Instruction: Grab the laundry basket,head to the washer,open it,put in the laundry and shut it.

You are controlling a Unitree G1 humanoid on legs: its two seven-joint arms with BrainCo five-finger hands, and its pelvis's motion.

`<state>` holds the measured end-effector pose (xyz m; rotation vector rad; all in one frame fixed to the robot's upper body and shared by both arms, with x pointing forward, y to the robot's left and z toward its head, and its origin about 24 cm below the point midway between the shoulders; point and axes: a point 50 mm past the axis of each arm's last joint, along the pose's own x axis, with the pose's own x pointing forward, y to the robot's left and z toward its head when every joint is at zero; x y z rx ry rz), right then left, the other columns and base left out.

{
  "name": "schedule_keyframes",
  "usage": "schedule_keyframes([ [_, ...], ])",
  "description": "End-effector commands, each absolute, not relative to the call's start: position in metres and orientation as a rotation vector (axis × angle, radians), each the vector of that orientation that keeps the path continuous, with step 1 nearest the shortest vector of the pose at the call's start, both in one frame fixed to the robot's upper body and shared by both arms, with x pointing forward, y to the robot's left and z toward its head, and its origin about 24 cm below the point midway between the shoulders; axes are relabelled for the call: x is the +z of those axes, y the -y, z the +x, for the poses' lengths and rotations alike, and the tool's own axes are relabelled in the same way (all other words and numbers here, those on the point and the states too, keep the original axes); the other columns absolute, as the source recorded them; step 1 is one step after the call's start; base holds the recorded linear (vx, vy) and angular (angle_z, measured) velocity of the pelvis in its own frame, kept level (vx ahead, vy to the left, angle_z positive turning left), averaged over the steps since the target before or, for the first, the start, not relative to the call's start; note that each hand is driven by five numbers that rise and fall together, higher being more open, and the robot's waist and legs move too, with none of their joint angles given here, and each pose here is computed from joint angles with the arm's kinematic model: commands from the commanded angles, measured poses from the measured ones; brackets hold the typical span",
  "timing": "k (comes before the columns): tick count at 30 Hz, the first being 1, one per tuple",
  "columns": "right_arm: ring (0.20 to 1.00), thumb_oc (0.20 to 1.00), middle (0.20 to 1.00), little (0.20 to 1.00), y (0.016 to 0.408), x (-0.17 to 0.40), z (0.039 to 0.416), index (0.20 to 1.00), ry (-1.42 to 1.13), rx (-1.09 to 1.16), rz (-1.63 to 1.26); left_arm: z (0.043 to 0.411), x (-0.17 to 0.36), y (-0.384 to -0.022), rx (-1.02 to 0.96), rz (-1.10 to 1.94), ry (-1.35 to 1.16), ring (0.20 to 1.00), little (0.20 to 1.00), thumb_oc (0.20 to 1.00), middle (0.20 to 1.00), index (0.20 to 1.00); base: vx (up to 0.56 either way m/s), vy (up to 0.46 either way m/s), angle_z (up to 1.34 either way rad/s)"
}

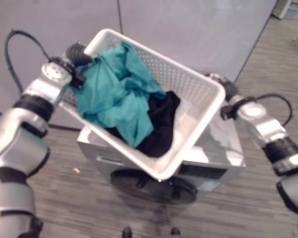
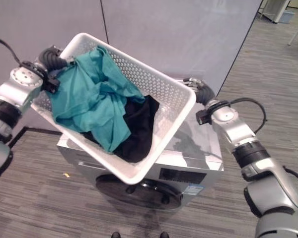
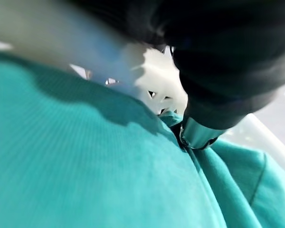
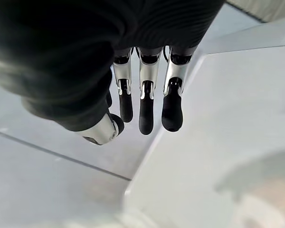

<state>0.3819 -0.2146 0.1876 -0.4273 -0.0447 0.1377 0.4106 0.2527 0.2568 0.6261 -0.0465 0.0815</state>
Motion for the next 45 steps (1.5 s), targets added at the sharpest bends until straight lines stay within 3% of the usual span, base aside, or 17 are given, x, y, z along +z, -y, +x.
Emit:
schedule_keyframes([
  [1,0.2,0.2,0.2,0.2,0.187,0.256,0.401,0.2,0.228,0.11,-0.474,0.403,0.335,-0.266,0.301,0.401,0.271,0.2,0.2,0.2,0.2,0.2,-0.06,-0.032,-0.09],
  [7,0.2,0.2,0.2,0.2,0.154,0.283,0.413,0.2,0.277,0.109,-0.496,0.403,0.343,-0.264,0.348,0.389,0.272,0.2,0.2,0.2,0.2,0.2,-0.08,-0.018,-0.11],
  [17,0.2,0.2,0.2,0.2,0.151,0.286,0.419,0.2,0.25,0.08,-0.485,0.407,0.345,-0.253,0.346,0.418,0.277,0.2,0.2,0.2,0.2,0.2,-0.01,-0.013,-0.01],
  [18,0.2,0.2,0.2,0.2,0.148,0.284,0.422,0.2,0.223,0.073,-0.502,0.409,0.348,-0.241,0.327,0.422,0.285,1.0,1.0,1.0,1.0,1.0,-0.04,-0.033,0.01],
  [22,0.2,0.2,0.2,0.2,0.144,0.278,0.426,0.2,0.184,0.063,-0.503,0.414,0.343,-0.228,0.296,0.421,0.269,1.0,1.0,1.0,1.0,1.0,-0.01,-0.024,0.05],
  [23,0.269,0.269,0.269,0.269,0.143,0.276,0.427,0.269,0.169,0.058,-0.505,0.416,0.34,-0.224,0.289,0.422,0.264,1.0,1.0,1.0,1.0,1.0,0.0,-0.008,0.08],
  [24,0.514,0.514,0.514,0.514,0.143,0.274,0.428,0.514,0.154,0.053,-0.508,0.417,0.339,-0.22,0.283,0.42,0.259,1.0,1.0,1.0,1.0,1.0,0.0,-0.002,0.06],
  [26,0.567,0.567,0.567,0.567,0.138,0.271,0.43,0.567,0.134,0.044,-0.504,0.42,0.335,-0.209,0.261,0.397,0.259,1.0,1.0,1.0,1.0,1.0,0.0,-0.002,0.02],
  [27,1.0,1.0,1.0,1.0,0.135,0.269,0.432,1.0,0.116,0.04,-0.507,0.422,0.333,-0.196,0.24,0.378,0.264,1.0,1.0,1.0,1.0,1.0,0.0,0.0,0.0],
  [31,1.0,1.0,1.0,1.0,0.126,0.265,0.433,1.0,0.095,0.044,-0.499,0.425,0.335,-0.166,0.191,0.356,0.298,1.0,1.0,1.0,1.0,1.0,0.0,-0.009,0.04],
  [45,1.0,1.0,1.0,1.0,0.127,0.28,0.434,1.0,0.109,-0.005,-0.436,0.422,0.35,-0.116,0.111,0.367,0.381,1.0,1.0,1.0,1.0,1.0,0.0,-0.005,0.02],
])
